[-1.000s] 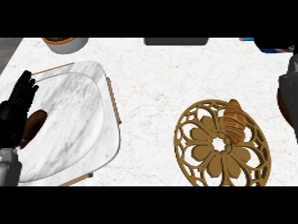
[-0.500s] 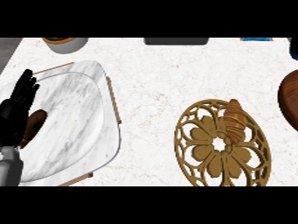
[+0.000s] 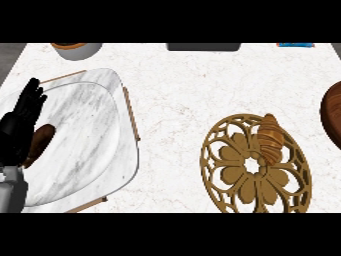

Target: Pick the can from the placemat and place it in the bowl

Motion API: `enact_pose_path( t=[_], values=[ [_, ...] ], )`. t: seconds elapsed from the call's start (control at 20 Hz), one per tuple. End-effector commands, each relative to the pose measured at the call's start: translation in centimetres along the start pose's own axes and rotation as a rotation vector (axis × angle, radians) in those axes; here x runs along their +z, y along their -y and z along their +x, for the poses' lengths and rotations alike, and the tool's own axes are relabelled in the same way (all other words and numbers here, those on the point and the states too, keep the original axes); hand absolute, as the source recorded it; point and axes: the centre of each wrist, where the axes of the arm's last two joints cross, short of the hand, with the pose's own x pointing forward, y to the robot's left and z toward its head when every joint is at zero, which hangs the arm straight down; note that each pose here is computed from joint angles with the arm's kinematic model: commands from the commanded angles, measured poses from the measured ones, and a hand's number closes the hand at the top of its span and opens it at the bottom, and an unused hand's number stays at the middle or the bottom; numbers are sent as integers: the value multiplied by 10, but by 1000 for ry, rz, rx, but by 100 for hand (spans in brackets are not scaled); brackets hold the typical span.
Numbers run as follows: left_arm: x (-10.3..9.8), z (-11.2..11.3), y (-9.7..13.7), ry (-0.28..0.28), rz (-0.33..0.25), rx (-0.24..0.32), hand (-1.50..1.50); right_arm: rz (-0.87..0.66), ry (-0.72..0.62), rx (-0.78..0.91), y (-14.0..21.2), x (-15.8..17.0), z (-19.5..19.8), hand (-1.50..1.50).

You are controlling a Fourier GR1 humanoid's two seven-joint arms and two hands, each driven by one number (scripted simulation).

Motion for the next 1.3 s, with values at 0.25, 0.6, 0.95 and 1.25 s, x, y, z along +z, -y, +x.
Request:
enact_pose_path(
  t=[0.25,0.6,0.95,1.25],
  values=[
    [2,1,-8,2,-9,-2,0,230,-291,103,-21,-24,-78,150],
    [2,6,-4,0,-8,-2,0,311,-155,-48,-19,-34,-110,-150],
    [-1,-3,-2,-10,34,-1,0,20,-156,-605,-4,-35,-91,-150],
    [12,-10,-5,-24,37,-8,0,-18,-197,-770,32,-34,-177,-150]
  ],
)
